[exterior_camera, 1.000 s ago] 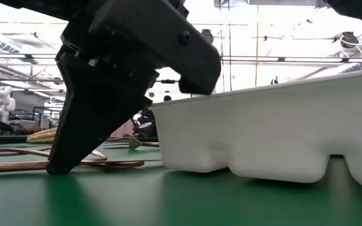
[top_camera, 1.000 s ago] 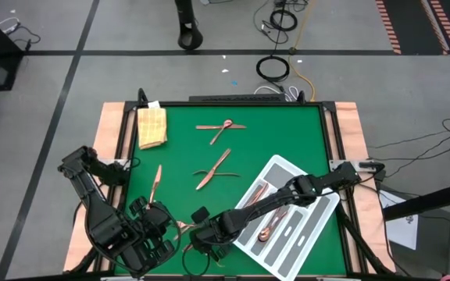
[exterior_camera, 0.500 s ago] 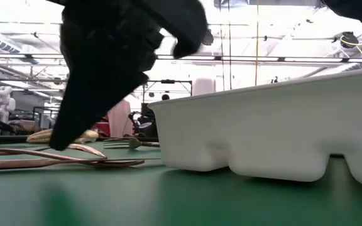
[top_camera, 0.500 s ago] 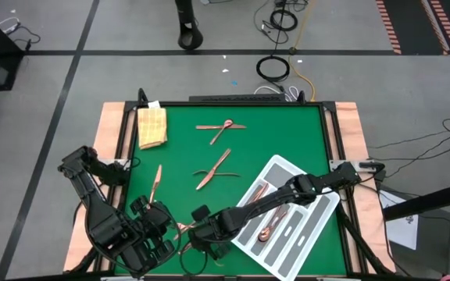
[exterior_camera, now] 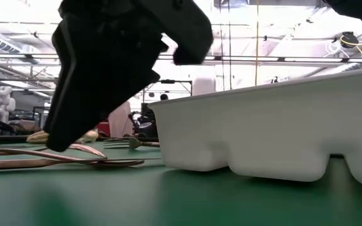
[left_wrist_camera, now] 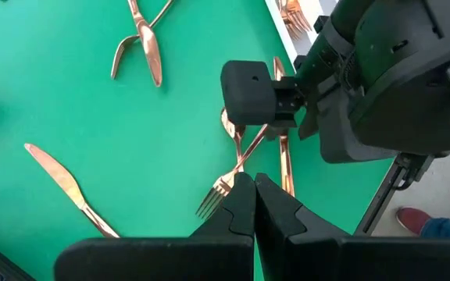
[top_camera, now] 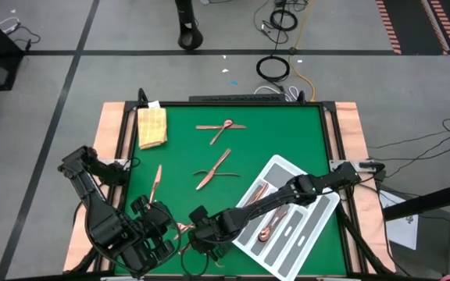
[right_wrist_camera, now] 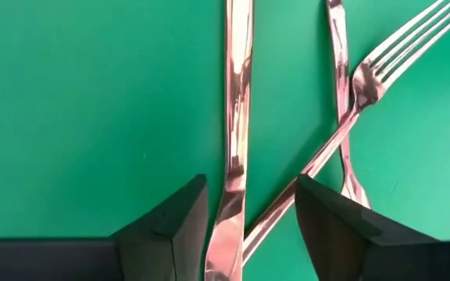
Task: Sort silverware
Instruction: Put the bronze knife into the silverware tray
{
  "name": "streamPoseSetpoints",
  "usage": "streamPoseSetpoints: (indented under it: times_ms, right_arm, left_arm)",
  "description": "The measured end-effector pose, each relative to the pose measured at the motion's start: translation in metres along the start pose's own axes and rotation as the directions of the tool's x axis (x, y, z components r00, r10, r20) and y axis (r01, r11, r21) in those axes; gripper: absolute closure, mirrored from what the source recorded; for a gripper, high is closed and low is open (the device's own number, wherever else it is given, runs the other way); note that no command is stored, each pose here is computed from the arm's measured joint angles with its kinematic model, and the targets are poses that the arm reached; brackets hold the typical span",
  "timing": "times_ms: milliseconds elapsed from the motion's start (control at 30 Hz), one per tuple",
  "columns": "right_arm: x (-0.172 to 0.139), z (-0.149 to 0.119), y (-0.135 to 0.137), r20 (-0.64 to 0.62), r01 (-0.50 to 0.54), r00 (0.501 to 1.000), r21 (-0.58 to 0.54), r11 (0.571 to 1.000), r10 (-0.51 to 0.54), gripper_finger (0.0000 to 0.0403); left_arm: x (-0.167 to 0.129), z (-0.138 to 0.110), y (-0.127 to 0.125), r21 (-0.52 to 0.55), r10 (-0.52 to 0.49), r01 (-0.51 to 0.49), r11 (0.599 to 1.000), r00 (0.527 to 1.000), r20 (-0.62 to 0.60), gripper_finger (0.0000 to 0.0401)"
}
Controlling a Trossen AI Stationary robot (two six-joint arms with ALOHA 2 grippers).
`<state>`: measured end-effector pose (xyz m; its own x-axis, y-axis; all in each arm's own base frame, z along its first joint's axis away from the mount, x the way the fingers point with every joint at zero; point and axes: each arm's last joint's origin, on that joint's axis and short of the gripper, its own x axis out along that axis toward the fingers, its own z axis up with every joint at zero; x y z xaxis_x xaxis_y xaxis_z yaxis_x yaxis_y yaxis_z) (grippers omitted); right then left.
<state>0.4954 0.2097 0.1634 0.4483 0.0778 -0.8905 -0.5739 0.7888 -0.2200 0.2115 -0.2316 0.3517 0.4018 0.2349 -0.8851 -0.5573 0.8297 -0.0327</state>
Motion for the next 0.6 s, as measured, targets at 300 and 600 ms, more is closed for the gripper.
streamPoseSetpoints:
  times_ms: [300, 600]
  right_arm:
    - [0.011, 0.002, 0.002, 0.046, -0.041, 0.998, -0.030, 0.999, 0.042, 0.0255]
    - [0.036, -0.011, -0.005, -0.013, -0.065, 0.998, 0.006, 0.998, 0.065, 0.0259]
  left_arm:
    - [0.000, 0.000, 0.000, -0.002, 0.000, 0.000, 1.000, 1.000, 0.001, 0.0401]
    - [0.000, 0.000, 0.000, -0.009, 0.001, -0.001, 1.000, 1.000, 0.002, 0.0401]
